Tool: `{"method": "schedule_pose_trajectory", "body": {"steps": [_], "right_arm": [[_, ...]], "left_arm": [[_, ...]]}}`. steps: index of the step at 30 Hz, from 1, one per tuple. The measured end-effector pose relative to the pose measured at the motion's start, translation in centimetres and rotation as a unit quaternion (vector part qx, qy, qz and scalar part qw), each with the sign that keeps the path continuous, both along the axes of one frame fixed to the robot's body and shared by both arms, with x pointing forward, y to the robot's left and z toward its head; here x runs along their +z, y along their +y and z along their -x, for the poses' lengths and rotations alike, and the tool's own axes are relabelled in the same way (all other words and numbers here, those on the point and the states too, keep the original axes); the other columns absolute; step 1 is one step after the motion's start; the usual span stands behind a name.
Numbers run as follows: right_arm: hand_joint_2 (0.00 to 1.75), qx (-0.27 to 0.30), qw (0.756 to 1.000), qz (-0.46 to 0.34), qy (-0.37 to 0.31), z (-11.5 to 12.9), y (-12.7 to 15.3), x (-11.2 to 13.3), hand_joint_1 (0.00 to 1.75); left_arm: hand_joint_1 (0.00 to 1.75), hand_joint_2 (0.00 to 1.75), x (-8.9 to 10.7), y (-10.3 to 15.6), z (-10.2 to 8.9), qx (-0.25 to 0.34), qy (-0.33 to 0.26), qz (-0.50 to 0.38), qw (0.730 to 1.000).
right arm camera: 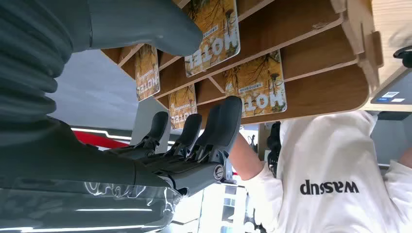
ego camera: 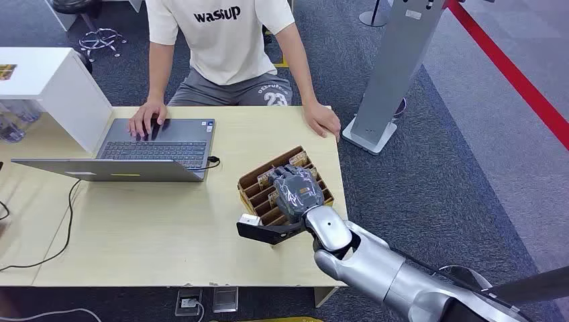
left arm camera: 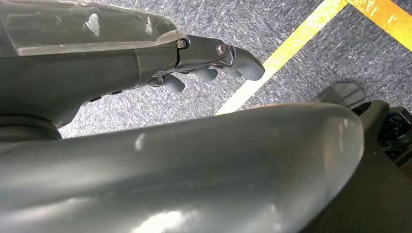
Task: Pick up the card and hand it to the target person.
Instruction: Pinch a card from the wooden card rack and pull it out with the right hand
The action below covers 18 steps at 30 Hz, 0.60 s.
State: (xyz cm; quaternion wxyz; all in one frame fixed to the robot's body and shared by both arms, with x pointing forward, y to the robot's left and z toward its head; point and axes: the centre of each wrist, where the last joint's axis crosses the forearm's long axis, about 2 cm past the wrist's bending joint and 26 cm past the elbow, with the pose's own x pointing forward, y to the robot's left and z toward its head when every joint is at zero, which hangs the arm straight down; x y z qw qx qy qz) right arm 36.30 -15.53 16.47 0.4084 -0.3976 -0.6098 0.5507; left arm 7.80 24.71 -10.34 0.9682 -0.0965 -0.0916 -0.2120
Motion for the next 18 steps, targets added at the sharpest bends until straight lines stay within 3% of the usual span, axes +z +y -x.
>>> {"method": "schedule_pose_trajectory", "body": {"steps": [18], "right_arm": [[1.75, 0.001, 1.0, 0.01, 0.011, 0.6, -0.6, -1.1, 0.84]], "left_arm": [[0.0, 0.0, 0.1, 0.0, -0.5, -0.01, -0.004, 0.001, 1.0]]}}
